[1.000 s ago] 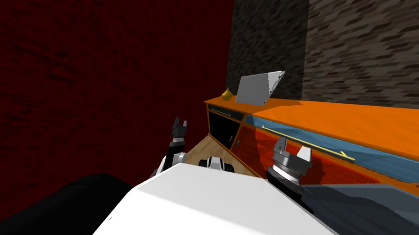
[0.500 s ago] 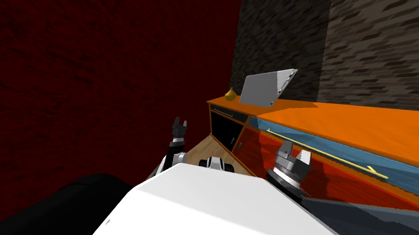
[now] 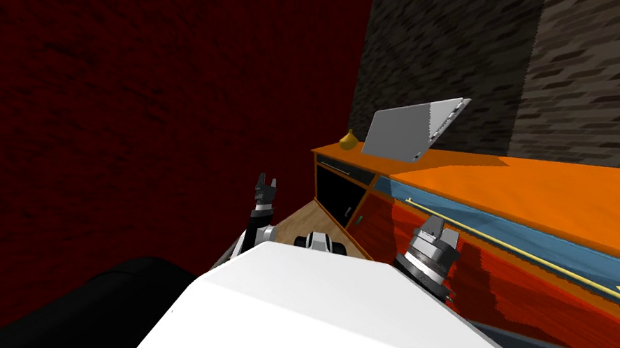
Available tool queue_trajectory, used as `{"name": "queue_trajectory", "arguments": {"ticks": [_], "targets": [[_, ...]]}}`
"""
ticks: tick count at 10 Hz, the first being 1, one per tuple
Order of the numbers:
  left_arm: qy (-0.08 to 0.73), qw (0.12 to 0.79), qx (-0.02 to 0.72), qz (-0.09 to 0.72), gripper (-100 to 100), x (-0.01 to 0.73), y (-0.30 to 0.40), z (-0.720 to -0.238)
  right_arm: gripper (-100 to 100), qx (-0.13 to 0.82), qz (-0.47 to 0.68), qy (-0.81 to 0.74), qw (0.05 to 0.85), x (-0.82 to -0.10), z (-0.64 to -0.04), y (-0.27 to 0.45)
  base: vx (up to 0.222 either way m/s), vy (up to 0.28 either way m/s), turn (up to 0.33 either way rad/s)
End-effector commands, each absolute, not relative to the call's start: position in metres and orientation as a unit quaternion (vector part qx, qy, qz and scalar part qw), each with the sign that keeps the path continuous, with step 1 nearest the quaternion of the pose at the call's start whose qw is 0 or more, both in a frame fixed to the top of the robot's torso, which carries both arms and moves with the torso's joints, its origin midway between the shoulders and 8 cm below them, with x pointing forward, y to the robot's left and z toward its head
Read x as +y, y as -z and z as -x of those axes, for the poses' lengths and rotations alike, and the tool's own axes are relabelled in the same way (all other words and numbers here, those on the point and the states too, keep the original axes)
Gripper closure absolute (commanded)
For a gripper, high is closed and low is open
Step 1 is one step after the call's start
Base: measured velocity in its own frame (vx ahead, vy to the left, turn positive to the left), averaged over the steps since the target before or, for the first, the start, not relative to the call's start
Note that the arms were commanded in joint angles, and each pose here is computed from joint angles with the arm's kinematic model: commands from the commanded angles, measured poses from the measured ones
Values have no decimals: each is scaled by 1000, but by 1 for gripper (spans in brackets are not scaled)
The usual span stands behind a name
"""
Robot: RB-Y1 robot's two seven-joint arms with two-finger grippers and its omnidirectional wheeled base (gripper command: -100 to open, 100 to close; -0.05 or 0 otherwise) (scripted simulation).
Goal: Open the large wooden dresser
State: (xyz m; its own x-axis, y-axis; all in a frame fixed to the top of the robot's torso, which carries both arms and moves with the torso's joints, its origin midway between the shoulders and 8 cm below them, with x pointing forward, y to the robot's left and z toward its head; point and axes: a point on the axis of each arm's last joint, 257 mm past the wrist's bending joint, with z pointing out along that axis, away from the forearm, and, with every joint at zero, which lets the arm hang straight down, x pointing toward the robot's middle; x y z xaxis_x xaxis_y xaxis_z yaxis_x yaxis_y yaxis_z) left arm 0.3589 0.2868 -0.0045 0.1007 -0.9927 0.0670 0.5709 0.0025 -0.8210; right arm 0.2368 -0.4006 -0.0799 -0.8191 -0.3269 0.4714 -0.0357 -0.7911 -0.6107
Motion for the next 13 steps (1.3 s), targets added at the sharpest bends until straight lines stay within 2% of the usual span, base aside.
{"name": "queue_trajectory", "arguments": {"ticks": [1,13], "targets": [[605,646,289,364,0,287,5,-359,-100,345,269,893,108,-407,-227,90,18,-48,157],[605,646,289,364,0,287,5,-359,-100,451,168,852,207,-424,-195,128,9,-33,125]]}}
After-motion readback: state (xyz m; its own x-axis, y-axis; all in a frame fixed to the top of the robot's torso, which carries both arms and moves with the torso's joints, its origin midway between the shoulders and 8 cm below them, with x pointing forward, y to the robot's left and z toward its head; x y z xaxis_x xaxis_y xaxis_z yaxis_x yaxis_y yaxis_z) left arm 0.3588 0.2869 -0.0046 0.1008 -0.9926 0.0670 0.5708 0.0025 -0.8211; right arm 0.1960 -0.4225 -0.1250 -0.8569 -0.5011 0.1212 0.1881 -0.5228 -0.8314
